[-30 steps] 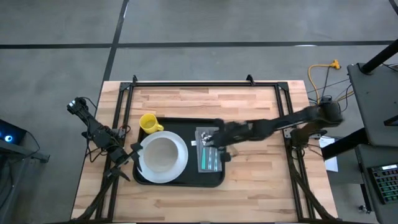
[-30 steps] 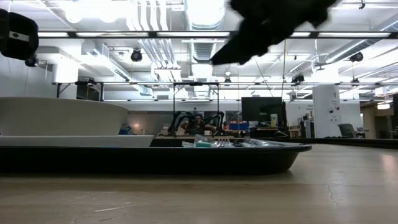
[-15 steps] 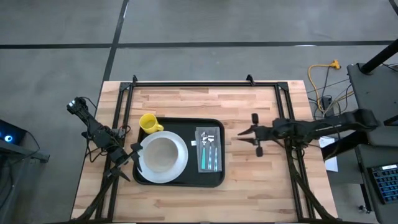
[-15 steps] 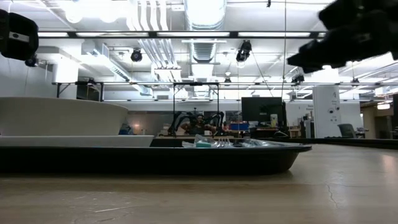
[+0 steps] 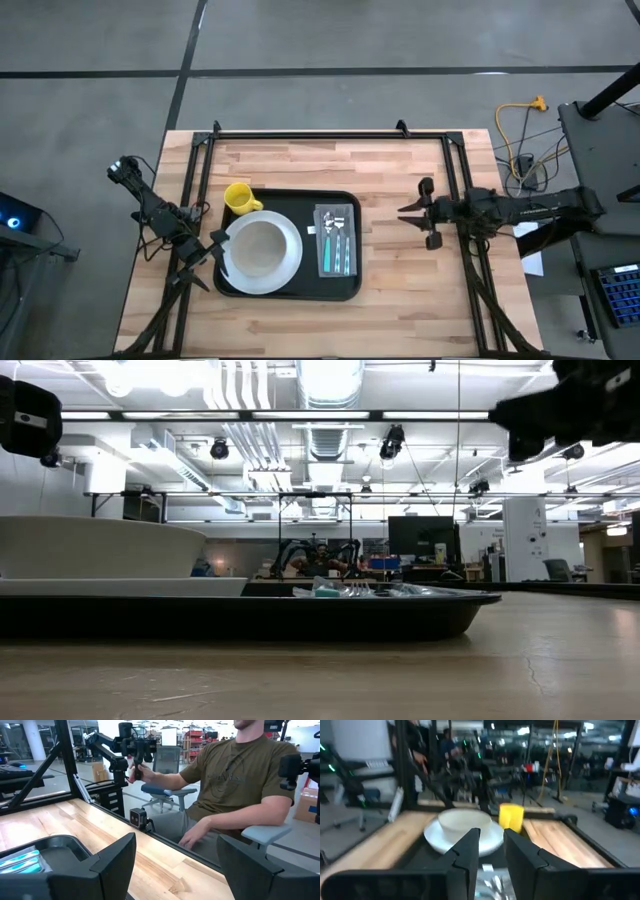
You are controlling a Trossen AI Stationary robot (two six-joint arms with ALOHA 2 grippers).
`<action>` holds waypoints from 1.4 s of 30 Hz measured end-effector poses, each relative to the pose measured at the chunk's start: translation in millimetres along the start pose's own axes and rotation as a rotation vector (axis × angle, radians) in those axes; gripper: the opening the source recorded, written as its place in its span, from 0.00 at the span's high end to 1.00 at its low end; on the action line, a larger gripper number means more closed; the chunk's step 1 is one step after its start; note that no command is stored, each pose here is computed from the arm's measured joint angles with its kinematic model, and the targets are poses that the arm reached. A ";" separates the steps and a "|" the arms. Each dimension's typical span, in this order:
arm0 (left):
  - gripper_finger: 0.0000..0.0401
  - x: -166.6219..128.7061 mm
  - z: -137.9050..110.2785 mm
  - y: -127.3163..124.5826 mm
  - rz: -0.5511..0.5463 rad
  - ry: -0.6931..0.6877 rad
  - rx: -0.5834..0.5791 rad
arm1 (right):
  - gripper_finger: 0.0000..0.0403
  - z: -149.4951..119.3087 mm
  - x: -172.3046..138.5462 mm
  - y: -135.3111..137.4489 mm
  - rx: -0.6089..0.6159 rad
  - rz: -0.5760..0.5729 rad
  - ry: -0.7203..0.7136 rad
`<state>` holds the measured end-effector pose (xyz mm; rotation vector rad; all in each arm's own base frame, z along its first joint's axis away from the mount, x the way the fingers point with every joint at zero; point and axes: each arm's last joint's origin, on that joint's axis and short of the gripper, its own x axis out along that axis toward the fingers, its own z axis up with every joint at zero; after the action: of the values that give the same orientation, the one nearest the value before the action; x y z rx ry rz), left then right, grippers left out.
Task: Set up tray
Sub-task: Return to Home Position
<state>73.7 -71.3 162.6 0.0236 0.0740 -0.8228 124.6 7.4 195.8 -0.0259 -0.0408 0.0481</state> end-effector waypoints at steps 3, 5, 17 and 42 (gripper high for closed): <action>0.36 0.0 -0.1 0.0 0.001 0.000 0.000 | 0.79 7.3 -6.4 0.3 0.009 0.020 -0.070; 0.36 0.0 -0.1 0.0 0.001 0.000 0.000 | 0.79 11.3 -10.9 0.5 0.013 0.032 -0.111; 0.37 0.0 -0.1 0.0 0.001 0.000 0.000 | 0.82 1.3 -31.2 0.9 -0.001 0.041 -0.274; 0.37 0.0 0.0 0.1 0.002 -0.001 0.000 | 0.80 -23.8 -28.4 1.3 -0.214 0.035 -0.016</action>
<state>73.7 -71.2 162.6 0.0233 0.0733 -0.8212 97.3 6.8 170.8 -0.2405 -0.0616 0.0792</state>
